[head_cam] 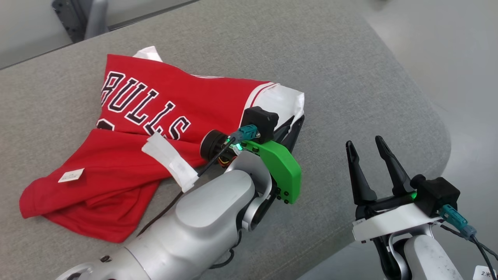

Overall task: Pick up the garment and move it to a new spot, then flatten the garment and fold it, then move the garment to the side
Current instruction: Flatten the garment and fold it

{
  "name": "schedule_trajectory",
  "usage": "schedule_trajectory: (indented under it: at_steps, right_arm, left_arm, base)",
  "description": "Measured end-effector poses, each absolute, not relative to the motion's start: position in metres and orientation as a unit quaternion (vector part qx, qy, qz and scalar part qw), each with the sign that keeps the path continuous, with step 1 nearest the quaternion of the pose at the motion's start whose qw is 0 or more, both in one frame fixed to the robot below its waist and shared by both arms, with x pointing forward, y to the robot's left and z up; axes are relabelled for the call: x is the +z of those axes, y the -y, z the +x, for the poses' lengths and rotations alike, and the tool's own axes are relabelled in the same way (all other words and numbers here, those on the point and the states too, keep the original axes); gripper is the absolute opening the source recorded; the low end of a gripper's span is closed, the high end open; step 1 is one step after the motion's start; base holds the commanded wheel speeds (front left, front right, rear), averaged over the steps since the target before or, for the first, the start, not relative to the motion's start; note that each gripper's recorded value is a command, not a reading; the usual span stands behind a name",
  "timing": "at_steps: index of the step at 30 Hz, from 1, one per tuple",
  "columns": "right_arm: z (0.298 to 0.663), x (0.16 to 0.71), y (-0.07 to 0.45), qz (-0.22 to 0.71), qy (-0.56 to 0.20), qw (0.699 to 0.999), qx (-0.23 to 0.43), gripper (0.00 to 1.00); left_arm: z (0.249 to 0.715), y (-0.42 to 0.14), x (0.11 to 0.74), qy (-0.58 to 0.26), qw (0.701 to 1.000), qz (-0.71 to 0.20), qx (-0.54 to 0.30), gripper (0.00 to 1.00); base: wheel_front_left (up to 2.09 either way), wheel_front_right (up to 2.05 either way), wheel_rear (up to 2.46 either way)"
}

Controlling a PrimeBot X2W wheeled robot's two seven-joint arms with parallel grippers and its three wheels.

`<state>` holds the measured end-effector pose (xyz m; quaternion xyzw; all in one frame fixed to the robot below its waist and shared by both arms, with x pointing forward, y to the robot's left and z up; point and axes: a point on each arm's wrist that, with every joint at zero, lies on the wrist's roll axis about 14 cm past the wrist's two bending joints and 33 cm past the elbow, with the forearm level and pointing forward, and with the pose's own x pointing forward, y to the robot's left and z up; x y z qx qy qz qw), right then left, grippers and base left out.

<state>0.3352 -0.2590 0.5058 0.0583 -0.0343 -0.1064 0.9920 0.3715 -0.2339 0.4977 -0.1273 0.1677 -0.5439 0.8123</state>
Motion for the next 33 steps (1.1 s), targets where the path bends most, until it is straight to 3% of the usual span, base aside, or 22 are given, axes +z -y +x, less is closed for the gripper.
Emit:
schedule_trajectory:
  at_steps: [5, 6, 7, 8, 13, 19, 25, 33]
  right_arm:
    - [0.322, 0.496, 0.277, 0.05, 0.013, 0.989, -0.141, 1.0]
    - [0.319, 0.492, 0.283, 0.046, 0.006, 0.987, -0.153, 1.0]
    - [0.317, 0.491, 0.285, 0.044, 0.002, 0.987, -0.157, 1.0]
    - [0.316, 0.489, 0.287, 0.042, -0.002, 0.986, -0.161, 1.0]
    - [0.318, 0.486, 0.293, 0.034, -0.009, 0.985, -0.168, 1.0]
    - [0.332, 0.485, 0.286, 0.028, -0.007, 0.989, -0.148, 1.0]
    - [0.349, 0.489, 0.27, 0.021, 0.005, 0.993, -0.115, 1.0]
    - [0.361, 0.492, 0.248, 0.018, 0.015, 0.997, -0.076, 1.0]
  left_arm:
    - [0.351, 0.253, 0.489, -0.18, 0.784, -0.148, -0.576, 0.0]
    - [0.342, 0.259, 0.487, -0.191, 0.769, -0.162, -0.588, 0.12]
    - [0.337, 0.261, 0.482, -0.199, 0.763, -0.162, -0.594, 0.82]
    - [0.333, 0.262, 0.478, -0.207, 0.757, -0.161, -0.598, 1.0]
    - [0.326, 0.263, 0.473, -0.222, 0.742, -0.168, -0.609, 1.0]
    - [0.343, 0.25, 0.48, -0.212, 0.758, -0.188, -0.588, 1.0]
    - [0.403, 0.193, 0.479, -0.175, 0.826, -0.2, -0.496, 1.0]
    - [0.449, 0.071, 0.444, -0.18, 0.914, -0.163, -0.325, 1.0]
  base:
    - [0.0, 0.0, 0.0]
    - [0.0, 0.0, 0.0]
    - [0.0, 0.0, 0.0]
    - [0.0, 0.0, 0.0]
    - [0.0, 0.0, 0.0]
    - [0.0, 0.0, 0.0]
    - [0.0, 0.0, 0.0]
    - [0.0, 0.0, 0.0]
